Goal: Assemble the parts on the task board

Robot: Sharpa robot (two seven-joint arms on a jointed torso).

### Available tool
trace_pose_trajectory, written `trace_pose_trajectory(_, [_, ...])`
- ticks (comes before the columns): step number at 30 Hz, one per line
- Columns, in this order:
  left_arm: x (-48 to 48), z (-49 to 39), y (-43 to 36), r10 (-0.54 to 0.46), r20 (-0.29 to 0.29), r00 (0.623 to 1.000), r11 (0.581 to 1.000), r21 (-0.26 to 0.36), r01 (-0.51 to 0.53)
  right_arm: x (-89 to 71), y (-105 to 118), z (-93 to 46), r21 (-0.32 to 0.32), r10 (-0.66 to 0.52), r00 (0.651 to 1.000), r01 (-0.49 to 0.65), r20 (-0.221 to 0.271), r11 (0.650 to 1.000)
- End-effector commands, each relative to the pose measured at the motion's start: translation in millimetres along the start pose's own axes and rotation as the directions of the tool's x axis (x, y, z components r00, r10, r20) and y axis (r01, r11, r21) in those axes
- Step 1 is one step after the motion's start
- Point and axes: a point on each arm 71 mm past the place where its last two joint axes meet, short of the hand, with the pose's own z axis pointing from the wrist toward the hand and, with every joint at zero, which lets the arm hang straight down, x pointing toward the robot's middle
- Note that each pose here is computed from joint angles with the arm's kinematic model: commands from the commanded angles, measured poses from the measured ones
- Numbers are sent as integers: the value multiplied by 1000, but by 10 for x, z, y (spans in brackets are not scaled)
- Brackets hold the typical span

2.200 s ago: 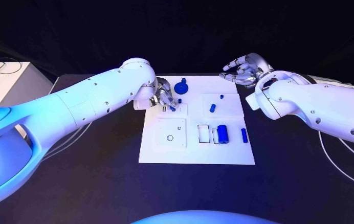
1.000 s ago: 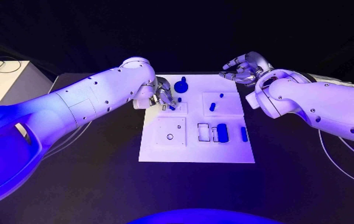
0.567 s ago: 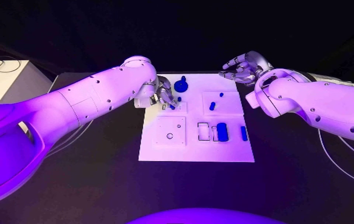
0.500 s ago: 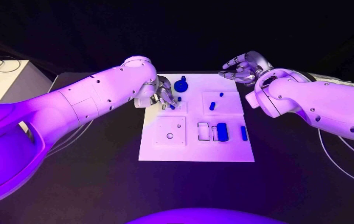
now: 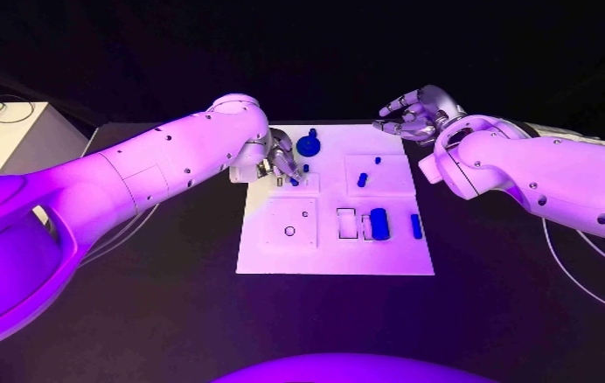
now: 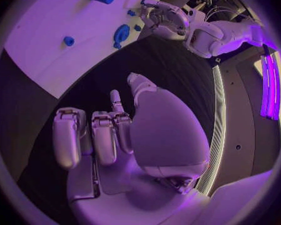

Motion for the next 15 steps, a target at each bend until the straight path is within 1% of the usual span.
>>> trace_pose_trajectory(1, [111, 55, 13, 39, -42, 998, 999, -18, -40, 15, 13, -5, -11, -9, 1000, 9, -14, 1000])
trace_pose_trajectory(11, [110, 50, 61, 53, -37, 998, 998, -30, -54, 11, 9, -10, -10, -9, 1000, 9, -15, 1000])
trace_pose_trajectory(15, [98, 48, 79, 51, -21, 998, 998, -35, -52, 10, 8, -11, -10, -9, 1000, 9, -16, 1000])
